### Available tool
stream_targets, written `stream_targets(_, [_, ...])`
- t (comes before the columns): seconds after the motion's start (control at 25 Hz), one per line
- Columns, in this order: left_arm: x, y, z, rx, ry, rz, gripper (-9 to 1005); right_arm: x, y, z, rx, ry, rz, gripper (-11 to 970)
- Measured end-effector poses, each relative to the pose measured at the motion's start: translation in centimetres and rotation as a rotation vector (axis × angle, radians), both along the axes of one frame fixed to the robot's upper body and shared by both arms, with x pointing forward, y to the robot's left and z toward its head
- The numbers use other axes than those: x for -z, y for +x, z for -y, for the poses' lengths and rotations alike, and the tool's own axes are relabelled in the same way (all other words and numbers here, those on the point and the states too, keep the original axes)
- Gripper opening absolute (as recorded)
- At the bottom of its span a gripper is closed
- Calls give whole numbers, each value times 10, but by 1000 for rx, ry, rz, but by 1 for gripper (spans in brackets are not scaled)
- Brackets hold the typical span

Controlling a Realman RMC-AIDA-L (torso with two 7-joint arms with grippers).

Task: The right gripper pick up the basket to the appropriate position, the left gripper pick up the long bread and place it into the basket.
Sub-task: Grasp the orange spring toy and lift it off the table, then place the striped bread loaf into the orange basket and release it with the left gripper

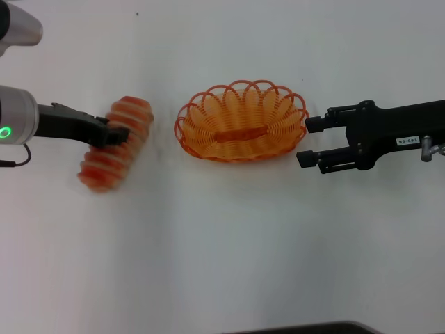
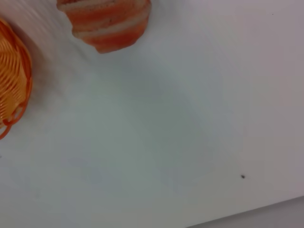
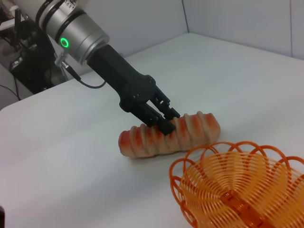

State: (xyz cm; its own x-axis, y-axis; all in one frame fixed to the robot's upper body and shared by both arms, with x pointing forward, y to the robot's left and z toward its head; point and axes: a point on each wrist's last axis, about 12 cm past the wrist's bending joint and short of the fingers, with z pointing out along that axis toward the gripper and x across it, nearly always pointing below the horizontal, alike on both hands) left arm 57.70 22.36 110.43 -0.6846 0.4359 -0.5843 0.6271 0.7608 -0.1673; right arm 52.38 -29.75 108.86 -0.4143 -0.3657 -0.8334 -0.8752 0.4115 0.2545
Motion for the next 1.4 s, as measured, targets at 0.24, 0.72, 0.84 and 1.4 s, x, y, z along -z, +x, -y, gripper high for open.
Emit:
stream_targets(0.24, [-14, 1, -3, 8, 0, 42, 395, 0, 0, 1, 6, -1, -1, 780])
stream_targets(0.72, [-74, 19, 65, 396, -56, 234, 308, -3, -8, 19, 46, 12, -41, 780])
stream_targets(0.84, [-69, 28, 93, 502, -46, 197, 287, -2, -8, 19, 46, 10, -44, 780])
stream_targets(1.4, [-53, 33, 133, 604, -8, 124, 338, -3, -6, 14, 40, 17, -41, 780])
